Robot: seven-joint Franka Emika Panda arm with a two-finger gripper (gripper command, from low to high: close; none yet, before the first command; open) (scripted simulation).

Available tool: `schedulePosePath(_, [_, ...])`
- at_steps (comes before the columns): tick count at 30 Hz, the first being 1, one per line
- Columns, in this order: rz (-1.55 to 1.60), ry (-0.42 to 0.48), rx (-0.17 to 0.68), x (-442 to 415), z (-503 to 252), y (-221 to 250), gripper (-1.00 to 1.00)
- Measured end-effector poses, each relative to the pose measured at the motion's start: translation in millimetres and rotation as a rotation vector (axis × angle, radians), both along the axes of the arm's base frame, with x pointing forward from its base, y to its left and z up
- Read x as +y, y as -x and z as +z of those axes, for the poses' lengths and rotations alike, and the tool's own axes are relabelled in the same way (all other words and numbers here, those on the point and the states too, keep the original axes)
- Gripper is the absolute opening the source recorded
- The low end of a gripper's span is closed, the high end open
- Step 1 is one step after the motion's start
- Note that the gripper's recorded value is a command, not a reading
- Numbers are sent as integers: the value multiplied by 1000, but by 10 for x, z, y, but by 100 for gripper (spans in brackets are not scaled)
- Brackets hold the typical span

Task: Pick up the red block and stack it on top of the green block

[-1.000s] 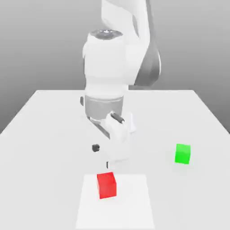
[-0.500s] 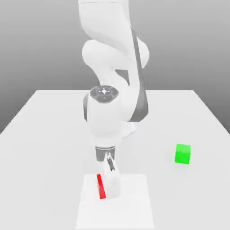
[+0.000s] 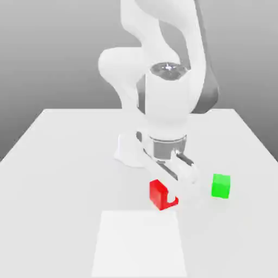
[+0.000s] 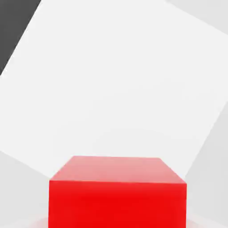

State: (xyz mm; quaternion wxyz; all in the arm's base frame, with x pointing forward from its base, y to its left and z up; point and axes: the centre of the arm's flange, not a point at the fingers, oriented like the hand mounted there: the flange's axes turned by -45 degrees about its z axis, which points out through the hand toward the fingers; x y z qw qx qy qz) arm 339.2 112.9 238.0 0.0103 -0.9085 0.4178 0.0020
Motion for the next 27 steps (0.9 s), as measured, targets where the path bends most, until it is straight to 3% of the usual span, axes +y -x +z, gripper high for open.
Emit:
schedulePosePath(10, [677,27,-3,1282,72,1266,-100])
schedulePosePath(18, [701,107,1,1254,-285,1250,-100])
schedulePosePath(26, [717,42,-3,1319,-575,1338,-100])
schedulePosePath(27, [720,31,-4,1331,-592,1355,100])
